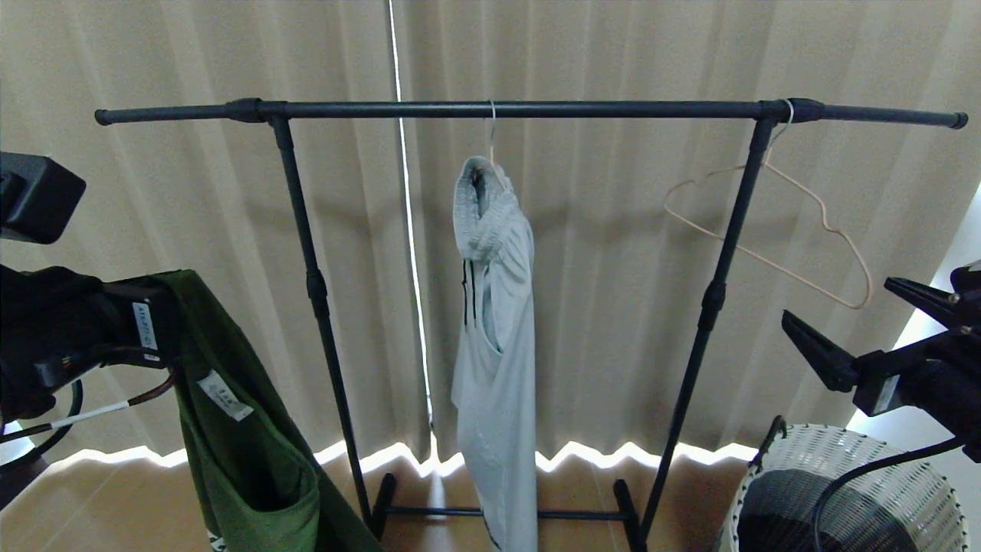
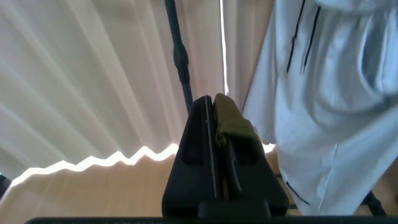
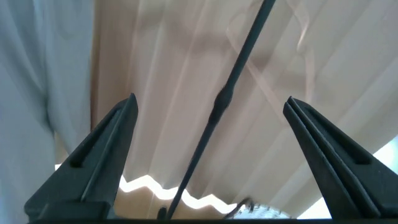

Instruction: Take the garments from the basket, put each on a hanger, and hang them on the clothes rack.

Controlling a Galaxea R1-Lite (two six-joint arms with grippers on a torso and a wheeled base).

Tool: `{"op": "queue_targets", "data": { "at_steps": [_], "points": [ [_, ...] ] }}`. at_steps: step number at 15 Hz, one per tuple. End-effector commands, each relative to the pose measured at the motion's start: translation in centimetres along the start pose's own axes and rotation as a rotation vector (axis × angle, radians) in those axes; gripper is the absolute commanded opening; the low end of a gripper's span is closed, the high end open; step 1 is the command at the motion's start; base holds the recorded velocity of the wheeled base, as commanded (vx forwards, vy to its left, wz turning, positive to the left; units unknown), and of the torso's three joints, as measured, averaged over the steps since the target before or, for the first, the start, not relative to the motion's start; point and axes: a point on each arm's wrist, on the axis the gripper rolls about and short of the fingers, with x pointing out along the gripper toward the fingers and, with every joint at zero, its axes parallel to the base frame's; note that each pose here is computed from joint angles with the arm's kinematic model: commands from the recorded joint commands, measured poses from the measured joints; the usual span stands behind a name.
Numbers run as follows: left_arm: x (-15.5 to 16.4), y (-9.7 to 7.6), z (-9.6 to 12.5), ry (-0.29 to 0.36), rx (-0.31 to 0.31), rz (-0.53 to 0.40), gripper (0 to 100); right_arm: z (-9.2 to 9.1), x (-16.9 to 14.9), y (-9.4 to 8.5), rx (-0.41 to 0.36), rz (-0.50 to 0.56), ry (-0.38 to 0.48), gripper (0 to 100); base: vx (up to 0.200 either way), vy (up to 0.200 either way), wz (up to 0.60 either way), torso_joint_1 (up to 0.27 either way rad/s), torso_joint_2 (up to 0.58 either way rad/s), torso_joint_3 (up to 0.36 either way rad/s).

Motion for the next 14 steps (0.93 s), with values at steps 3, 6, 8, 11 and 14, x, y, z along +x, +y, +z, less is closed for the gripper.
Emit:
{"op": "queue_targets", "data": {
  "at_steps": [3,6,8,11,14],
  "points": [
    [0.1,0.0,-0.3,0.012,0.002,-0.001,0,-0.1,0.0,0.0,-0.001,0.001,0.003,100,0.0,0.0,0.0,0.297,-0.48,-0.266],
    [0.0,0.0,-0.4,0.012,0.004,-0.002,0,-0.2,-0.2,0.0,-0.003,0.002,0.004,100,0.0,0.0,0.0,0.246,-0.5,-0.255],
    [-0.4,0.1,-0.8,0.015,0.004,0.0,0,0.3,-1.2,-0.3,0.001,-0.006,-0.028,100,0.0,0.0,0.0,0.249,-0.51,-0.268],
    [-1.2,0.2,-1.3,0.012,0.006,-0.002,0,0.4,-1.4,-0.7,-0.057,-0.022,0.032,100,0.0,0.0,0.0,0.188,-0.38,-0.193],
    [-1.6,0.2,-1.7,0.015,0.039,-0.002,0,2.5,-1.9,-2.2,-0.097,-0.014,0.215,100,0.0,0.0,0.0,0.032,-0.07,-0.031]
  ]
}}
